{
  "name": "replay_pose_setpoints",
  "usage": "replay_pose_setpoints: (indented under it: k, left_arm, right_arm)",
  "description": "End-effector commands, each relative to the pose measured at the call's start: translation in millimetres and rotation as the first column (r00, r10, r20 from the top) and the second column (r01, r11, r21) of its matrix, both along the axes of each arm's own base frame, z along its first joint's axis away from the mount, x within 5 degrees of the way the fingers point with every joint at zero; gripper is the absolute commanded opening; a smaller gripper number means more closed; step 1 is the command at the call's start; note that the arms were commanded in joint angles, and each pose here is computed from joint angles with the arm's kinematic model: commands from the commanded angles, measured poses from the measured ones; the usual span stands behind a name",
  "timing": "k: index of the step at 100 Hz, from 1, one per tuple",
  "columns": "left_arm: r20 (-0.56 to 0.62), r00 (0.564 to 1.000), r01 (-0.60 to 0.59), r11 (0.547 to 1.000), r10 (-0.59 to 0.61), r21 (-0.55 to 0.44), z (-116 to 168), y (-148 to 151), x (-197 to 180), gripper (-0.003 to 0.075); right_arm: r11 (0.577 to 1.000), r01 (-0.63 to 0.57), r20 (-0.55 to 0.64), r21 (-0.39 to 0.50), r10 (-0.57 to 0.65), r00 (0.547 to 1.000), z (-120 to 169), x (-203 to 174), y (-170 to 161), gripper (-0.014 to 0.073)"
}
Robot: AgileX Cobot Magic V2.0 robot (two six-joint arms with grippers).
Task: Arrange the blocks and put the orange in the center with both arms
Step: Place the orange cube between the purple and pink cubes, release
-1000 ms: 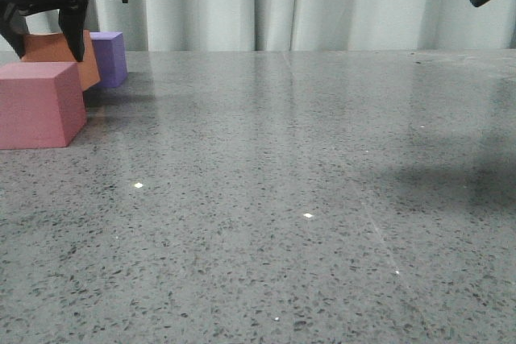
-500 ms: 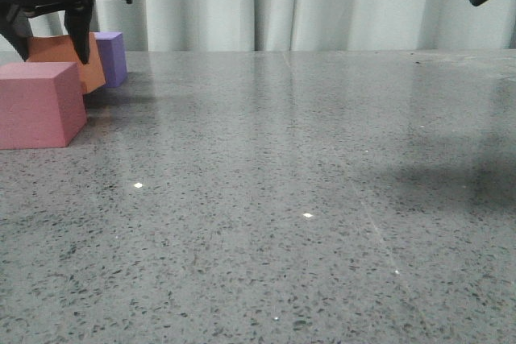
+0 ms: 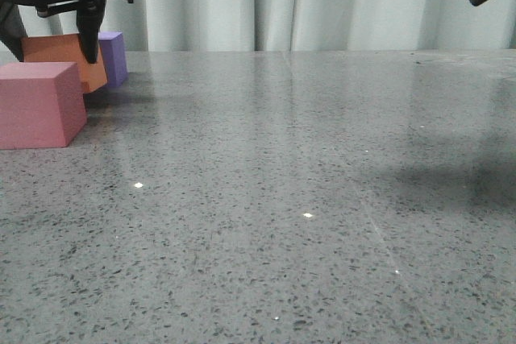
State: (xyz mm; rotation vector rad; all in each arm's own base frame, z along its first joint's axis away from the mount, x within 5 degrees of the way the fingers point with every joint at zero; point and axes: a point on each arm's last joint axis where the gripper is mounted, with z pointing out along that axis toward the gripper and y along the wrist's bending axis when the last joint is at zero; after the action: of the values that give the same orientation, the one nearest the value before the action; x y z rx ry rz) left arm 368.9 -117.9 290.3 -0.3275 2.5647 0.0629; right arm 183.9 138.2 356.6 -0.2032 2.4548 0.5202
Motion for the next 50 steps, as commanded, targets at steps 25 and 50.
replay_pose_setpoints:
  k: [25,50]
  left_arm:
    - [0.093,0.996,0.013,1.0,-0.01,-0.026,27.6,1.5,-3.6,0.0525]
    - [0.101,0.995,0.013,1.0,-0.012,-0.014,32.3,2.8,-4.0,0.0524]
  right_arm:
    - [0.998,-0.005,0.093,0.059,-0.001,0.996,17.7,-1.4,-1.9,0.0601]
    - [0.998,-0.005,0.092,0.063,-0.001,0.996,17.8,-1.5,-1.7,0.0601]
